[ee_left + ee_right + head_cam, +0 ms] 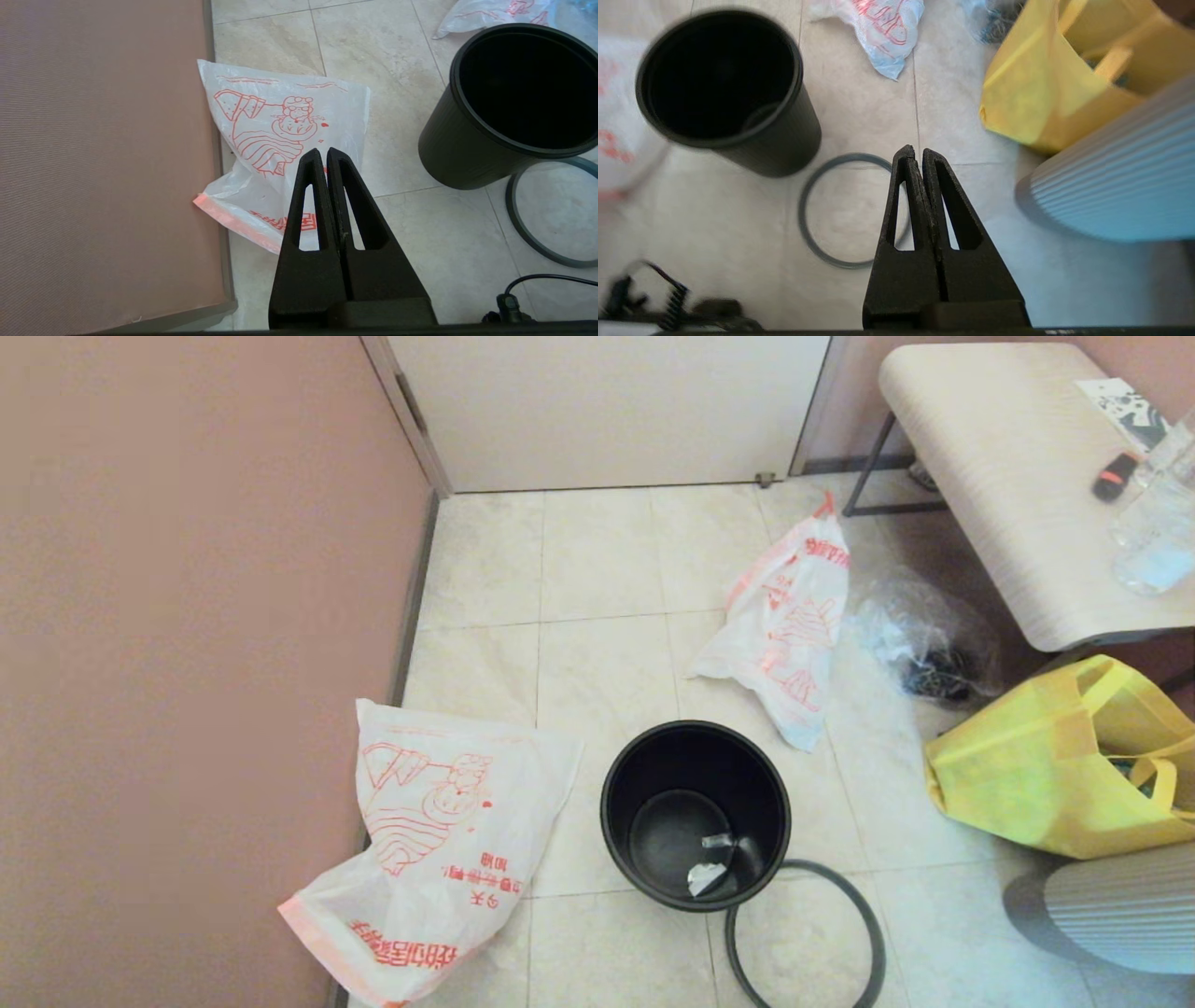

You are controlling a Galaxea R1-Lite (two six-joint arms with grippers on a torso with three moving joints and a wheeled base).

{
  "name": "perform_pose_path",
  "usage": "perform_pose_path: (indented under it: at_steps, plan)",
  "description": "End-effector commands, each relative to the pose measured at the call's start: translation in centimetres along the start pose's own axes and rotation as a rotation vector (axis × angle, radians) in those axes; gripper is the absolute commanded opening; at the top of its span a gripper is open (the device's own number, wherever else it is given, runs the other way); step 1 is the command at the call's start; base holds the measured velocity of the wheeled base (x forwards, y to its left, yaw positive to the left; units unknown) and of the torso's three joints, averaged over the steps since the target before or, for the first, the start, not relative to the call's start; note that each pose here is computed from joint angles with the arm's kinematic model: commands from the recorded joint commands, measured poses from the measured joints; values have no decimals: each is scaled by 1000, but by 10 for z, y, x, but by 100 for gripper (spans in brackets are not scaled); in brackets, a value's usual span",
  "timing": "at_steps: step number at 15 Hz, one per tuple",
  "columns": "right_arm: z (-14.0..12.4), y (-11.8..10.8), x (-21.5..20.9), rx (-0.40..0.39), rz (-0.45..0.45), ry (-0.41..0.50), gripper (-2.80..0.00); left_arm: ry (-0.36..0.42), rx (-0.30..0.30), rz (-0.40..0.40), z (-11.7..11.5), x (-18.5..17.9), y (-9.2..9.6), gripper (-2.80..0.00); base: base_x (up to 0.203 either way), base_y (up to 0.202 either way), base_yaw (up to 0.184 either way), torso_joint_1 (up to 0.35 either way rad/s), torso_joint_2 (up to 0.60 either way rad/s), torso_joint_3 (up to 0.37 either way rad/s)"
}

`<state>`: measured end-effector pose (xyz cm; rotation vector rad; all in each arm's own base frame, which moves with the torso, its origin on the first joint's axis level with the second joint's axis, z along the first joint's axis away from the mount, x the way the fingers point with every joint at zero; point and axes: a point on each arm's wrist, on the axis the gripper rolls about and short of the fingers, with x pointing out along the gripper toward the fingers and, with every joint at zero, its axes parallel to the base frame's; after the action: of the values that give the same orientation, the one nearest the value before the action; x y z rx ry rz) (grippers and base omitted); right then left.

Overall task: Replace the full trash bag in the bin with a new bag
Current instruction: Pick up a new trash bag

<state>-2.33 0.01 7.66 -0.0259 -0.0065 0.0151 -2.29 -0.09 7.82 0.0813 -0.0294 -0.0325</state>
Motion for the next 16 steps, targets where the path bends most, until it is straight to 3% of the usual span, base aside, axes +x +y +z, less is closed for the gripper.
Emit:
perform_pose_path:
  at_steps: [1, 16]
  plan:
    - [-1, 0, 0, 29, -9, 3, -280, 14, 0, -1, -4, 1, 0, -280, 0, 0, 0, 0, 0, 0]
    - [-1, 0, 0, 29, -9, 3, -280, 18, 4, -8, -4, 1, 0, -280, 0, 0, 0, 0, 0, 0]
